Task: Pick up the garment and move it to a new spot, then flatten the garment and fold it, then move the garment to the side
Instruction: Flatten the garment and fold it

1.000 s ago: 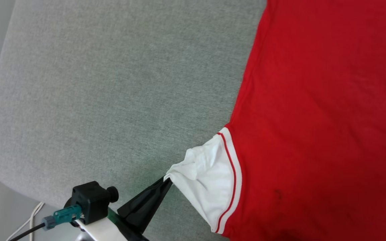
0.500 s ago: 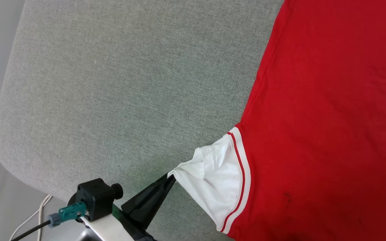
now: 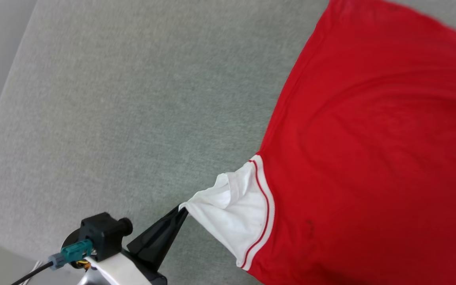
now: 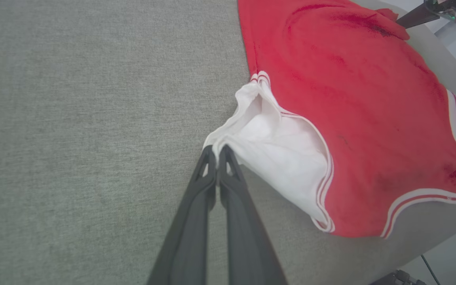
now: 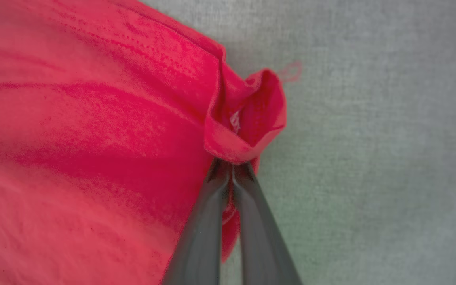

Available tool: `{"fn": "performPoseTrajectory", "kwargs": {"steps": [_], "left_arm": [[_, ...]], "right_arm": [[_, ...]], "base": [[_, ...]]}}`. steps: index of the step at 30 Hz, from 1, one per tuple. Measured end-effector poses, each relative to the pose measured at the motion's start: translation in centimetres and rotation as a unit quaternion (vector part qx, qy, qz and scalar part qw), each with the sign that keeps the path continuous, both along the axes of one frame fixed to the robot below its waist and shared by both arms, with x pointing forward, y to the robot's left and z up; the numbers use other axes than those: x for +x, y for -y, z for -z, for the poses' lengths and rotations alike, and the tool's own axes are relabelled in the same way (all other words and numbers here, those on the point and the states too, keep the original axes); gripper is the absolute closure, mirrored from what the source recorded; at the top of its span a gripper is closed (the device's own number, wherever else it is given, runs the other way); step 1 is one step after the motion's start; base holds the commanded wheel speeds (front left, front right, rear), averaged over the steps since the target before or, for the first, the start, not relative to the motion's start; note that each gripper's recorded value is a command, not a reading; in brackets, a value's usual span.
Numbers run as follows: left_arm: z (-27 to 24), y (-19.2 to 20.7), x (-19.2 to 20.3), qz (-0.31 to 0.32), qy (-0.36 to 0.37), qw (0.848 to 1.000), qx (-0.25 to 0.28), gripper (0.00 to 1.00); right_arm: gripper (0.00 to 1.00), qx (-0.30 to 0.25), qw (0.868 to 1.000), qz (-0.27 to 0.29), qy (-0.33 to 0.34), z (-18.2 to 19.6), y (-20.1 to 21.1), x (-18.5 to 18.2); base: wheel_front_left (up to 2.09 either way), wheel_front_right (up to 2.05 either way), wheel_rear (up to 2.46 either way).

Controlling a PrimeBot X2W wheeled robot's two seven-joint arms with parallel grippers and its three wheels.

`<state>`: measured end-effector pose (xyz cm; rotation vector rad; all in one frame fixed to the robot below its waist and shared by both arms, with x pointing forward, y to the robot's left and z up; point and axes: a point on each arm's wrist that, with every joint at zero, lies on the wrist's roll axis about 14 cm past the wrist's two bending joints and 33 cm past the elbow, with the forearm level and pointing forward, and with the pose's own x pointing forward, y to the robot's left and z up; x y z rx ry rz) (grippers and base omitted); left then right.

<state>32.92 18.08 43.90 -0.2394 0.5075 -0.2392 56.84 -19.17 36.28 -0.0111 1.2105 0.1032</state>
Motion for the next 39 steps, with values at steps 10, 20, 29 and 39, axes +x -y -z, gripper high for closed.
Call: {"fn": "performPoseTrajectory", "kwargs": {"steps": [10, 20, 29, 39], "left_arm": [[-2.0, 1.2, -0.3, 0.023, 0.045, 0.999, 0.002, 1.00], [-3.0, 3.5, -0.3, 0.051, 0.070, 0.996, -0.032, 1.00], [-2.6, 4.4, -0.2, 0.062, 0.075, 0.995, -0.038, 1.00], [-2.4, 4.5, -1.1, 0.063, 0.073, 0.995, -0.040, 1.00]], "right_arm": [[1.00, 0.028, 0.999, 0.022, 0.002, -2.2, 3.9, -10.5], [1.00, 0.050, 0.995, 0.078, 0.045, -5.0, 8.1, -20.6], [1.00, 0.079, 0.989, 0.117, 0.041, -3.7, 7.5, -26.8], [0.00, 0.078, 0.990, 0.100, 0.061, -3.6, 7.0, -26.7]], "base": [[0.00, 0.00, 0.00], [0.00, 0.00, 0.00], [0.00, 0.00, 0.00], [0.00, 0.00, 0.00]]}}
